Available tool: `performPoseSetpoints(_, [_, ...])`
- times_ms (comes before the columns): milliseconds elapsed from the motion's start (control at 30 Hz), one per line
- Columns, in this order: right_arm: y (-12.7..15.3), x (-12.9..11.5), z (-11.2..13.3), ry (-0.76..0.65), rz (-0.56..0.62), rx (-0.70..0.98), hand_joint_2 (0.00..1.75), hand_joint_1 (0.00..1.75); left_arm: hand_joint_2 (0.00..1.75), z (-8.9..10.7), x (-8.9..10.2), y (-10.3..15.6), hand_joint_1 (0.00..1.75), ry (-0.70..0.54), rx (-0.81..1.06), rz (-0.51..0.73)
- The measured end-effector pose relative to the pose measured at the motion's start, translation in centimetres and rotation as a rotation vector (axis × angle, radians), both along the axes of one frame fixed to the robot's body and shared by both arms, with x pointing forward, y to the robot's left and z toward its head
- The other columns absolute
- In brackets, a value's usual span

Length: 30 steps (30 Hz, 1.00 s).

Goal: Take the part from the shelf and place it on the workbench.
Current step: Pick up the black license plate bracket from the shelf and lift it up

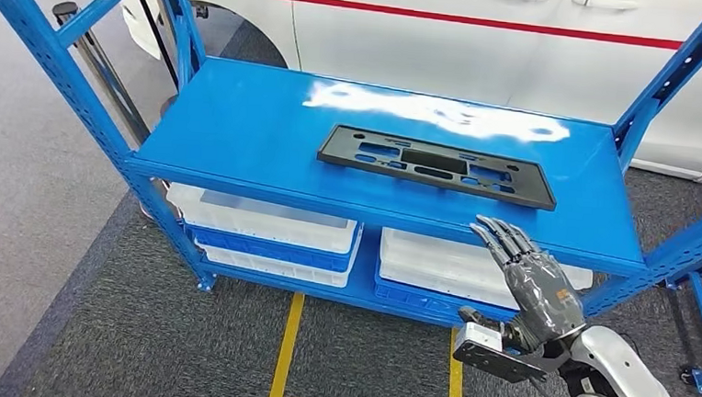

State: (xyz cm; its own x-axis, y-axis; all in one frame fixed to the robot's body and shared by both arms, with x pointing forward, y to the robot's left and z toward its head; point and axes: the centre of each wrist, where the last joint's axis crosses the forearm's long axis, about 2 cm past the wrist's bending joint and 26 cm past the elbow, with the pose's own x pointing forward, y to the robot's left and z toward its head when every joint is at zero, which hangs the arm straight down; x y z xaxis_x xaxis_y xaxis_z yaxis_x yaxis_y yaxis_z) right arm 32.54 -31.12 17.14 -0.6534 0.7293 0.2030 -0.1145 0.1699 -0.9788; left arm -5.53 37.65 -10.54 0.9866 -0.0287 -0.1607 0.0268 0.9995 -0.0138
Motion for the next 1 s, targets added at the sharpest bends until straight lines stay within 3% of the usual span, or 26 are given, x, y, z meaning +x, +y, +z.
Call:
performPoseSetpoints(133, [0.6,0.2,0.0,0.033,-0.004,0.024,0.00,0.00,0.00,0.0,0.0,0.0,0.00,0.002,-0.002,-0.003])
performPoseSetpoints(533, [6.5,1.1,0.3,0.090,0.035,0.113,0.00,0.00,0.00,-0.1,0.5,-0.5,0.00,-0.017,-0.024,-0.015])
performPoseSetpoints(933, [7.2,1.1,-0.3,0.075,0.013,0.127,0.00,0.00,0.00,-0.1,-0.1,-0.6,0.00,-0.025,-0.025,-0.016])
performPoseSetpoints(1000, [7.0,1.2,-0.3,0.066,0.000,0.131,0.87,0.00,0.00,-0.1,-0.2,-0.6,0.00,-0.034,-0.026,-0.021])
